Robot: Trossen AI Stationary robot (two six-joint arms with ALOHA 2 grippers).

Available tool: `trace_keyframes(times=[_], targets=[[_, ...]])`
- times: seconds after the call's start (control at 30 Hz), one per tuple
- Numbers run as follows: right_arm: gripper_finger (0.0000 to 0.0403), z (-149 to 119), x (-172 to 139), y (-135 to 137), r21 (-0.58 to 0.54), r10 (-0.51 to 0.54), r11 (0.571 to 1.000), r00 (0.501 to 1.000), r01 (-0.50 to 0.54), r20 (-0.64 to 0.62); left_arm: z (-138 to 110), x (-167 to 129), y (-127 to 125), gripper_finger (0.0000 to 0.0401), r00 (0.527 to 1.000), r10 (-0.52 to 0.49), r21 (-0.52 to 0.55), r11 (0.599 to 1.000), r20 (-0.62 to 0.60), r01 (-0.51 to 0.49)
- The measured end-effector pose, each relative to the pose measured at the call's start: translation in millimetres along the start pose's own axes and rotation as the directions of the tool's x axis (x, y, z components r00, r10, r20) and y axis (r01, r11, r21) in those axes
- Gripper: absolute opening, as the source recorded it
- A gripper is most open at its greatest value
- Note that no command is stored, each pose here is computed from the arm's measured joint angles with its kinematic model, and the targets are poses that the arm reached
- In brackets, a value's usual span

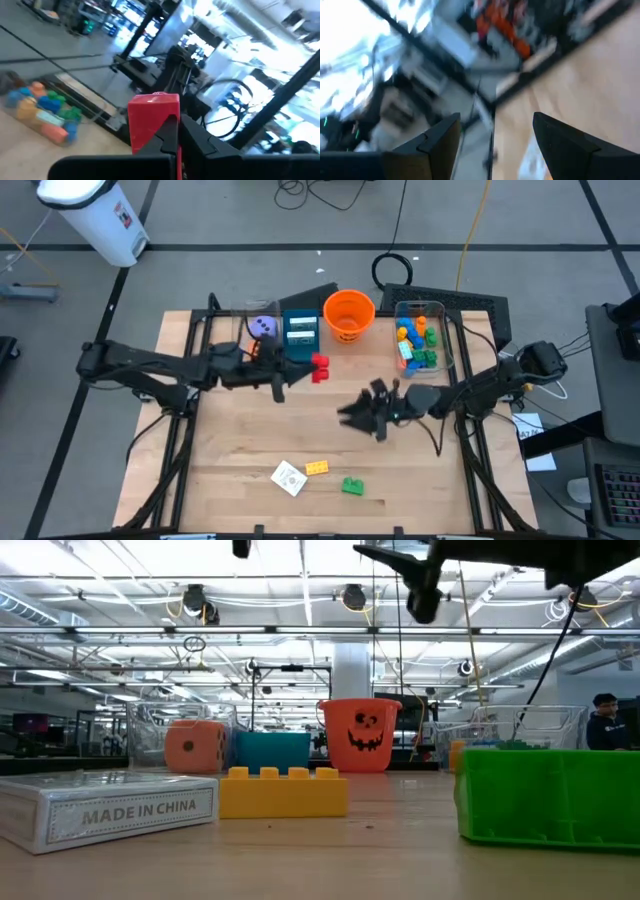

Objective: Pick & Place Toys
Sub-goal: Put the red game piece into the right transparent bin

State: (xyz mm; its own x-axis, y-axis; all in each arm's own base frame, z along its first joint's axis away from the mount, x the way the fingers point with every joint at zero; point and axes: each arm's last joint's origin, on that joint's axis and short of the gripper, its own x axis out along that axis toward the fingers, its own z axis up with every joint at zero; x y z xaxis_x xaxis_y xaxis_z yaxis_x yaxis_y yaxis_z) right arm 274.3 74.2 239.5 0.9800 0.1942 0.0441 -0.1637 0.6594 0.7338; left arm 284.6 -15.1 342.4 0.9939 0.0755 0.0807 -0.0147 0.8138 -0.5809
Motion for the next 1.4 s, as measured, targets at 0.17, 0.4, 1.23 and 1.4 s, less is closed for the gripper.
trace_keyframes(times=[0.17, 0.4, 1.23, 1.4], targets=[[0.0242, 31, 1, -8, -0.022, -0.033, 0.999, 0.973, 0.039, 0.230, 18, 1, -15, 0.0016, 0.997, 0.076, 0.035, 0.997, 0.001, -0.076], [0.0243, 69, 10, 0, -0.098, 0.052, 0.995, 0.957, -0.025, 0.286, 23, 25, -21, 0.0008, 0.994, 0.104, 0.029, 0.994, -0.028, -0.103], [0.0243, 77, 14, 1, -0.171, 0.048, 0.985, 0.961, -0.002, 0.271, 19, 45, -18, 0.0015, 0.995, 0.058, -0.052, 0.997, -0.080, -0.063], [0.0242, 79, 13, 1, -0.175, 0.044, 0.985, 0.959, 0.006, 0.278, 17, 44, -20, 0.0011, 0.995, 0.046, -0.055, 0.997, -0.087, -0.051]])
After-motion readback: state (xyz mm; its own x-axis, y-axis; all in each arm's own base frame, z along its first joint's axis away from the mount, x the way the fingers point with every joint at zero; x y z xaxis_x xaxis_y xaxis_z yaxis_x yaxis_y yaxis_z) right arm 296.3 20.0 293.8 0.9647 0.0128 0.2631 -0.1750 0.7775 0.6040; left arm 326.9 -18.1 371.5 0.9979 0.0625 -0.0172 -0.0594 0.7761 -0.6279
